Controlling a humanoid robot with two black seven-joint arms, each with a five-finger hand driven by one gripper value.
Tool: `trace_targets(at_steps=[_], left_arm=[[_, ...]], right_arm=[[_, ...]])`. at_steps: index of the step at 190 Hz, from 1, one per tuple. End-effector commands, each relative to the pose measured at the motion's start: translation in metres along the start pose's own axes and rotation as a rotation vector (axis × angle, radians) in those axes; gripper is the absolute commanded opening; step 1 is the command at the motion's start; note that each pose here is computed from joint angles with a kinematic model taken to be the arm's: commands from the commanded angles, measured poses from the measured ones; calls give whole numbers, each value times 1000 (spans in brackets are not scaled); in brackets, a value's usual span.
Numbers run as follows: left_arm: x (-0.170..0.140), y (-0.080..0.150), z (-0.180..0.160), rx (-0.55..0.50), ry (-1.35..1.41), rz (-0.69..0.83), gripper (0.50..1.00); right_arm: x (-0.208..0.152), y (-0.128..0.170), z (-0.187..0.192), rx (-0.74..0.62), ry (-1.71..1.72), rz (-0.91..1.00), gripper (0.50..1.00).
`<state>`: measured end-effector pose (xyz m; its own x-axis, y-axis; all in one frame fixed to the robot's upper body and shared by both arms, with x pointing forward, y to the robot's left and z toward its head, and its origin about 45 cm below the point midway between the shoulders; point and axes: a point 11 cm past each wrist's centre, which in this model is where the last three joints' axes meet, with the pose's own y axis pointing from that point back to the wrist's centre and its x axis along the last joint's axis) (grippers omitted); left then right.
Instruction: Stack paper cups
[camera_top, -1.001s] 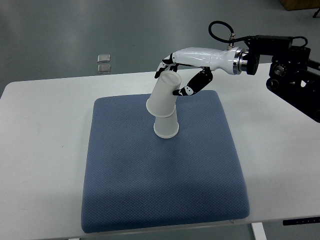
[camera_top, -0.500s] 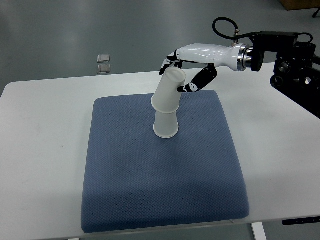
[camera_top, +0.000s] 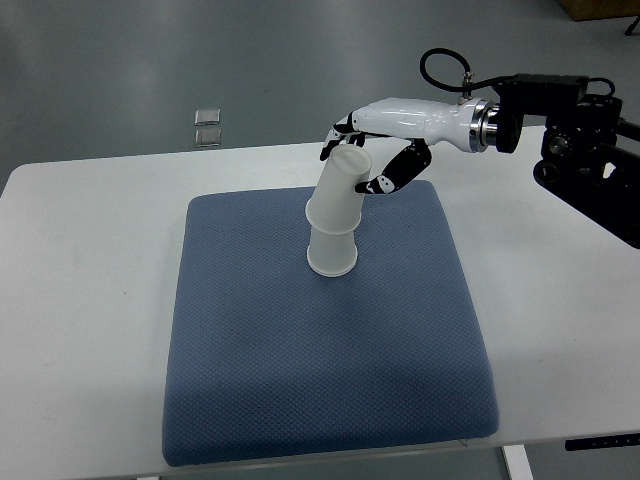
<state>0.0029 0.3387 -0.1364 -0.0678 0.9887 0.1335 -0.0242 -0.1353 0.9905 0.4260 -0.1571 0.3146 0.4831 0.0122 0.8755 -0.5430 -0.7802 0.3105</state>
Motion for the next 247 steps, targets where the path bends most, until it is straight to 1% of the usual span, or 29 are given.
trace_targets(at_steps=[1,20,39,45,50,51,52,53,54,55,56,57,58,60,61,62,63,64,65,68,69,81,132,159,174,193,209,225,247], left_arm=[[0,0,0,0,0,0,1000],[0,0,0,0,0,0,1000],[0,0,-1,1,0,0,1000],[0,0,0,0,0,0,1000],[0,0,0,0,0,0,1000],[0,0,0,0,0,0,1000],[0,0,0,0,0,0,1000],[0,0,0,0,0,0,1000],[0,0,0,0,0,0,1000],[0,0,0,0,0,0,1000],[0,0,0,0,0,0,1000],[0,0,0,0,0,0,1000],[0,0,0,-1,1,0,1000],[0,0,0,-1,1,0,1000],[0,0,0,0,0,0,1000],[0,0,0,0,0,0,1000],[0,0,0,0,0,0,1000],[0,0,0,0,0,0,1000],[0,0,0,0,0,0,1000],[0,0,0,0,0,0,1000],[0,0,0,0,0,0,1000],[0,0,0,0,0,0,1000],[0,0,0,0,0,0,1000],[0,0,0,0,0,0,1000],[0,0,-1,1,0,0,1000],[0,0,0,0,0,0,1000],[0,0,0,0,0,0,1000],[0,0,0,0,0,0,1000],[0,0,0,0,0,0,1000]], right_arm=[[-3,-1,1,-1,-3,2,639],[-5,-3,0,3,-7,2,648],[-8,-5,-1,6,-13,6,690],[-7,-5,-1,6,-12,11,719],[-8,-5,0,5,-13,16,756],[-8,-5,0,5,-13,16,756],[-8,-5,0,5,-13,17,768],[-8,-5,0,5,-13,17,768],[-8,-5,0,5,-12,20,780],[-8,-5,0,5,-12,20,780],[-8,-5,0,5,-12,20,795],[-8,-5,0,5,-12,20,795],[-8,-5,-1,6,-12,21,811],[-8,-5,-1,6,-12,21,811],[-8,-5,-1,7,-14,21,829],[-8,-5,-1,7,-14,21,829],[-8,-5,-1,7,-14,21,848],[-8,-5,-1,7,-14,21,848],[-8,-5,-1,7,-14,21,866],[-7,-5,-1,9,-15,23,879],[-7,-5,-1,9,-15,23,891],[-7,-5,-1,9,-15,23,911],[-12,-5,1,6,-26,21,915],[-23,1,20,-35,-102,43,915],[-18,7,38,-75,-197,158,915],[-29,15,72,-180,-457,319,915],[-33,20,90,-235,-640,419,915],[-50,33,115,-313,-858,551,915],[-63,39,130,-358,-1035,659,915]])
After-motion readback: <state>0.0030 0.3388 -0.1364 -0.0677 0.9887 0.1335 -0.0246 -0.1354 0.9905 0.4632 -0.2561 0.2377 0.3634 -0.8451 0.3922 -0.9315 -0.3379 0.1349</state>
